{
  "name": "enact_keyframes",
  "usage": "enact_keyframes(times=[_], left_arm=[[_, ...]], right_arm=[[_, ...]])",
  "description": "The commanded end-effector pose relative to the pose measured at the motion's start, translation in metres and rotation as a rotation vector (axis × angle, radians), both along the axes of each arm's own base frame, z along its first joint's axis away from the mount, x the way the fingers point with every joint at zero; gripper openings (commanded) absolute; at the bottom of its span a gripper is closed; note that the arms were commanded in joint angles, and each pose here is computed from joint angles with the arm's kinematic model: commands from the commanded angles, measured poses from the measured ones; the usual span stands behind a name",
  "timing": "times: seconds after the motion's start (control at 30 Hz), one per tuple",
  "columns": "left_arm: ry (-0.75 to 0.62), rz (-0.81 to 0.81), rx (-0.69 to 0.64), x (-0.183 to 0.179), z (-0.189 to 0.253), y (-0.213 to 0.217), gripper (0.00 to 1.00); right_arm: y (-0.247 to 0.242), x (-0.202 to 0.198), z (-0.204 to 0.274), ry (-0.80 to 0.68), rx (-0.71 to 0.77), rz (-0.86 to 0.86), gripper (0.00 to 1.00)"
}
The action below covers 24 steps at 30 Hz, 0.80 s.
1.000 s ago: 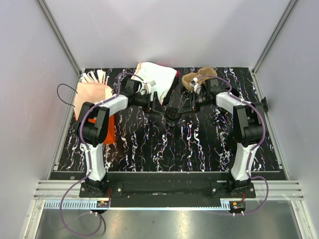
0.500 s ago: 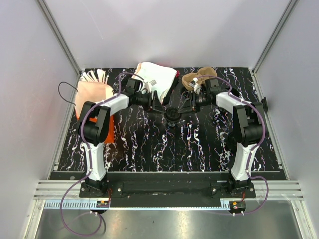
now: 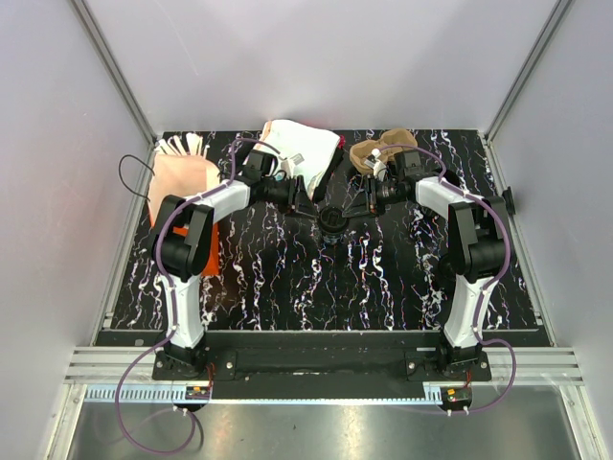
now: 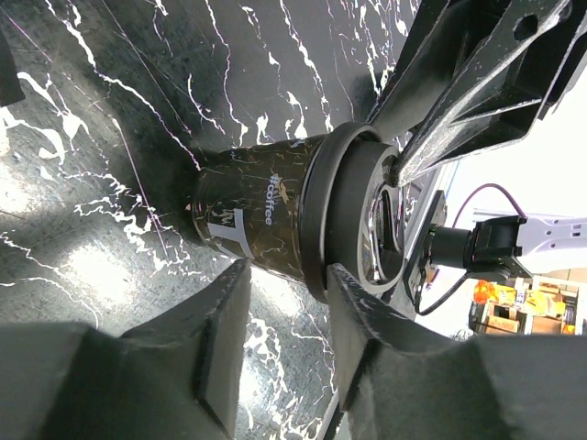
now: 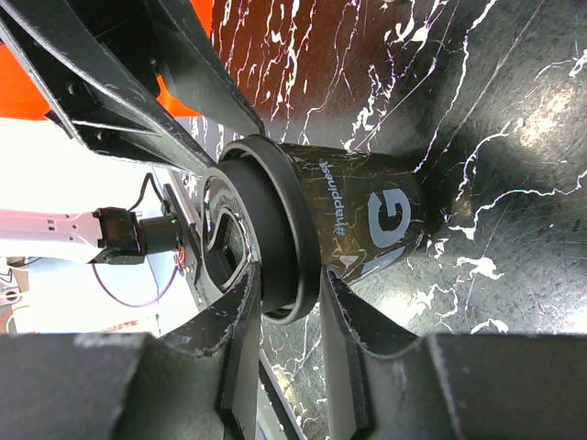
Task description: Pack the takeout coffee
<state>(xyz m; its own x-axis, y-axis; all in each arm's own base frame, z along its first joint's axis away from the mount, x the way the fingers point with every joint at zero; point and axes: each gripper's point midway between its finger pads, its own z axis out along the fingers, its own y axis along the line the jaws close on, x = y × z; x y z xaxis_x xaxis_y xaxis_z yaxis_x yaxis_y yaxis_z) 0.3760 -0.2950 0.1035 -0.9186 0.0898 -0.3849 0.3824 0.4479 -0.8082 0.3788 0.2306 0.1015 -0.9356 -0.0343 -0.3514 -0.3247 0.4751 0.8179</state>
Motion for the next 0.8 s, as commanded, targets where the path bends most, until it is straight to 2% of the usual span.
enact_keyframes(times=[0.0, 0.17, 0.37, 0.5, 0.53, 0.63, 0.77], left_arm=[[-0.047, 0.011, 0.071, -0.001, -0.008, -0.001, 0.32], [-0.039, -0.007, 0.135, -0.009, -0.023, -0.001, 0.19], [-0.014, -0.026, 0.206, -0.013, -0.040, 0.000, 0.14], [-0.034, -0.030, 0.148, -0.007, -0.021, -0.006, 0.31], [-0.044, -0.021, 0.129, -0.001, -0.014, -0.005, 0.39], [-0.061, -0.002, 0.060, 0.011, 0.013, -0.005, 0.46], [-0.086, -0.006, 0.004, 0.019, 0.034, -0.004, 0.48]], right_arm=[[-0.014, 0.003, -0.027, -0.023, -0.109, -0.027, 0.15], [-0.015, 0.002, -0.031, -0.030, -0.122, -0.026, 0.14], [-0.019, -0.001, -0.038, -0.027, -0.145, -0.026, 0.14], [-0.017, -0.004, -0.036, -0.033, -0.126, -0.001, 0.14], [-0.016, -0.004, -0.034, -0.039, -0.122, 0.003, 0.14], [-0.015, -0.003, -0.027, -0.047, -0.104, 0.014, 0.14], [-0.012, 0.000, -0.020, -0.058, -0.091, 0.026, 0.15]])
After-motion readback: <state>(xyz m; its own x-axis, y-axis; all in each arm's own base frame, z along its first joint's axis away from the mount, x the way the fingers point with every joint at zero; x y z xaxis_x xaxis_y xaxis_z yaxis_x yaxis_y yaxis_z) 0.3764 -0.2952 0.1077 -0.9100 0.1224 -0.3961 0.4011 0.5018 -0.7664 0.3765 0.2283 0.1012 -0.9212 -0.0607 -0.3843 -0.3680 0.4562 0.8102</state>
